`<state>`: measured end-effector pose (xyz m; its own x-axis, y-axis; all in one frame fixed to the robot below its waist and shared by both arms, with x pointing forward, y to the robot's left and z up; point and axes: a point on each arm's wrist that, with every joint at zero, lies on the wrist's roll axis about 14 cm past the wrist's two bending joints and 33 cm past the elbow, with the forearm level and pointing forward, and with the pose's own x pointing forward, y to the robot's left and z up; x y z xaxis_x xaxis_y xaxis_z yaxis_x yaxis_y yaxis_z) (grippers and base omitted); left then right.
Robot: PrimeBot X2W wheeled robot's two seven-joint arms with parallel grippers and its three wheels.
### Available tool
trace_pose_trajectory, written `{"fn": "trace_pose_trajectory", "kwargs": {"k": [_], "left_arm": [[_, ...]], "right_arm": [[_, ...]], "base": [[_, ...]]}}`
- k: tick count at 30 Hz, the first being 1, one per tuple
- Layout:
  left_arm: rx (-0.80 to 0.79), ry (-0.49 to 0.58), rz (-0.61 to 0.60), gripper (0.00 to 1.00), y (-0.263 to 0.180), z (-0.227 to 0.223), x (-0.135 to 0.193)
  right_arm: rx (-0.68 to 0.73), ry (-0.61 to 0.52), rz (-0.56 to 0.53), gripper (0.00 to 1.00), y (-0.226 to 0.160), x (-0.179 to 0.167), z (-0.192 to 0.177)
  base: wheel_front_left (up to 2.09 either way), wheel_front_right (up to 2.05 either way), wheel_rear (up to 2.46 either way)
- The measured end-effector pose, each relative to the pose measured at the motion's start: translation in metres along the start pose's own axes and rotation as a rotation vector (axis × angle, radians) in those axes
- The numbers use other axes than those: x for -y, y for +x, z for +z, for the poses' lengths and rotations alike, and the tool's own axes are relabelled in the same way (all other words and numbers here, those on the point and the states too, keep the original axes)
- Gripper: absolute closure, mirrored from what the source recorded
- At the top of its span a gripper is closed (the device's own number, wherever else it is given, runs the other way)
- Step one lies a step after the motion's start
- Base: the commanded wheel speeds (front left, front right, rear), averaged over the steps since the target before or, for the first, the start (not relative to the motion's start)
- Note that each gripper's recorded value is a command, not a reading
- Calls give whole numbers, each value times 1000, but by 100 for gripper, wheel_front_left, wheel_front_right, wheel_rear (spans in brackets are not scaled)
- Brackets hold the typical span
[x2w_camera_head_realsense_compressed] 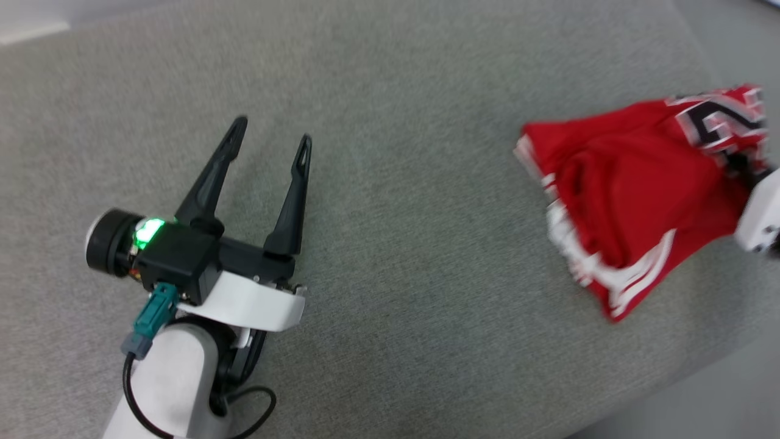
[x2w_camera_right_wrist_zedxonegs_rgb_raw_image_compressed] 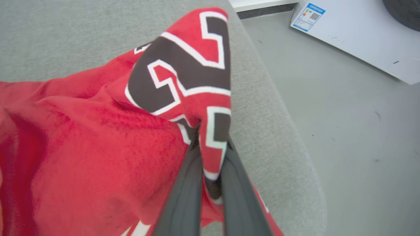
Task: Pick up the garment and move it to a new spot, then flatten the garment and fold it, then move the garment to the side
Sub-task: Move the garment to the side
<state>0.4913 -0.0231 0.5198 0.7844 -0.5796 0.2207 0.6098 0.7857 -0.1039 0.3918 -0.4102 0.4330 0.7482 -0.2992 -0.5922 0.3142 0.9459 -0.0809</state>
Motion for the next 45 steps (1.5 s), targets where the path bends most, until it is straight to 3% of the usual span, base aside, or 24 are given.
{"fn": "trace_pose_trajectory", "kwargs": {"k": [7, 12, 15, 17, 18, 27, 34, 45], "left_arm": [[-34, -26, -22, 0, 13, -38, -14], [-61, -18, -7, 0, 12, -56, -28], [-86, -5, 8, 0, 8, -66, -39], [-95, 2, 19, 0, 5, -69, -44], [-99, 5, 23, 0, 3, -69, -46], [-97, 10, 55, 0, -7, -56, -46], [-78, -6, 106, 0, -26, -32, -39], [-74, -1, 230, 0, -81, 7, -31]], "right_arm": [[-13, -79, -197, 100, 33, 60, 12], [25, -115, -231, 100, 59, 61, 19], [6, -105, -225, 98, 74, 52, 4], [0, -91, -227, 18, 81, 48, -4], [0, -97, -230, 0, 82, 47, -6], [120, -107, -318, 0, 61, 74, 9], [283, -91, -299, 0, 33, 67, 29], [436, -20, -135, 0, -17, 0, 19]], "base": [[0, 0, 0], [0, 0, 0], [0, 0, 0], [0, 0, 0], [0, 0, 0], [0, 0, 0], [0, 0, 0], [0, 0, 0]]}}
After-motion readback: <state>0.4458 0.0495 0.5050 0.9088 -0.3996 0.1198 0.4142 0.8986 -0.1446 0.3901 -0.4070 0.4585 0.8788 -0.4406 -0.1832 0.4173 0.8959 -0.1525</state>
